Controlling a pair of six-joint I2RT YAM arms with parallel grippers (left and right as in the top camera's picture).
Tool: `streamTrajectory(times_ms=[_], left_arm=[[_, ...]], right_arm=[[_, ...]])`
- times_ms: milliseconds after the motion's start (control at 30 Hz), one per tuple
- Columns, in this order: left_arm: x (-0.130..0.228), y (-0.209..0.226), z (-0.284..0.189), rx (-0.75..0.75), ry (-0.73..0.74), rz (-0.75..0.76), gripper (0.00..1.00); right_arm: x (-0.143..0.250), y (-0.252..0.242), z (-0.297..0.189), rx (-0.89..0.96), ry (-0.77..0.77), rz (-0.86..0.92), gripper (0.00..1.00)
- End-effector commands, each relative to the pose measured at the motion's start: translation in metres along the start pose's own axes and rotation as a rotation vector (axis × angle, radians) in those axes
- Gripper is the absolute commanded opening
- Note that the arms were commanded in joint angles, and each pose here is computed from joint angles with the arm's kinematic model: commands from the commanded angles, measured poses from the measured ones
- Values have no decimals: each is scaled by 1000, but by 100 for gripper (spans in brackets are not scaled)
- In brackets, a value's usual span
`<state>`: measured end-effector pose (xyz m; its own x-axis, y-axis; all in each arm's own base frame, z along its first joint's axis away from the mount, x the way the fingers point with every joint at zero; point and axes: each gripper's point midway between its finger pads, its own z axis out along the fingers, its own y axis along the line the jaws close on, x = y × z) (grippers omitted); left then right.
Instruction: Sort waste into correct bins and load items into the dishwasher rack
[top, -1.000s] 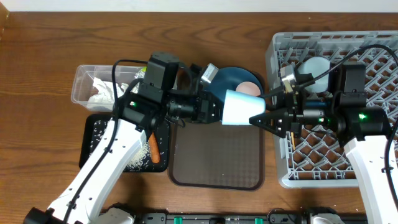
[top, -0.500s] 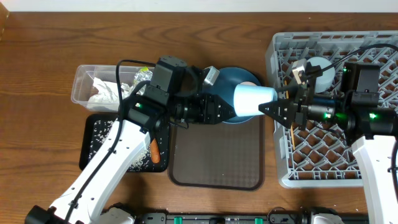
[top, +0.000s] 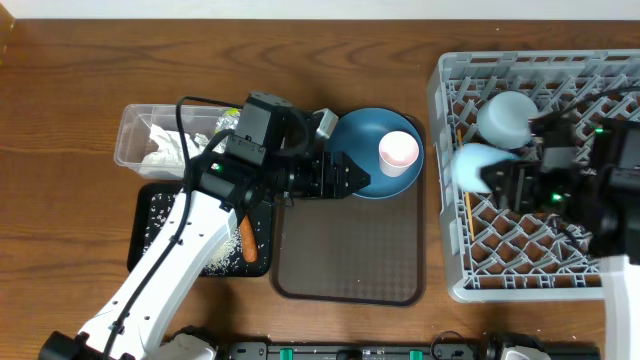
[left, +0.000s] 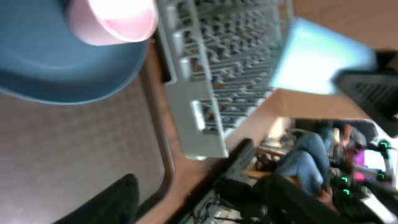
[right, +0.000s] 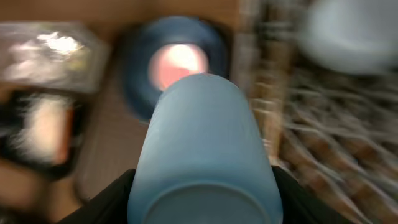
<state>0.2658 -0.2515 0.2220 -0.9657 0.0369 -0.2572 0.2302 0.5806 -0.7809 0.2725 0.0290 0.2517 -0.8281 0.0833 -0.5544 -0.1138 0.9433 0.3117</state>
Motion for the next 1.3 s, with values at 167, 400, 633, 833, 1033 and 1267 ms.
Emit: streamTrajectory(times_ms=[167,400,633,833,1033,1267], left_arm=[[-5,16,0,-80,-35,9,89],[-5,16,0,-80,-35,9,95],[-5,16,0,-80,-35,9,98],[-5,16,0,-80,-35,9,100],[-5,16,0,-80,-35,9,100],[-5,16,0,-80,-35,9,100]], right_arm=[[-5,-65,-29,410,-19,125,38],[-3,-60,-3,327,65,112,34],[-7,-59,10,289,81,115,32],[-13,-54,13,280,64,94,31],[-10,-49,17,269,85,81,30],[-1,-51,22,270,132,94,28]])
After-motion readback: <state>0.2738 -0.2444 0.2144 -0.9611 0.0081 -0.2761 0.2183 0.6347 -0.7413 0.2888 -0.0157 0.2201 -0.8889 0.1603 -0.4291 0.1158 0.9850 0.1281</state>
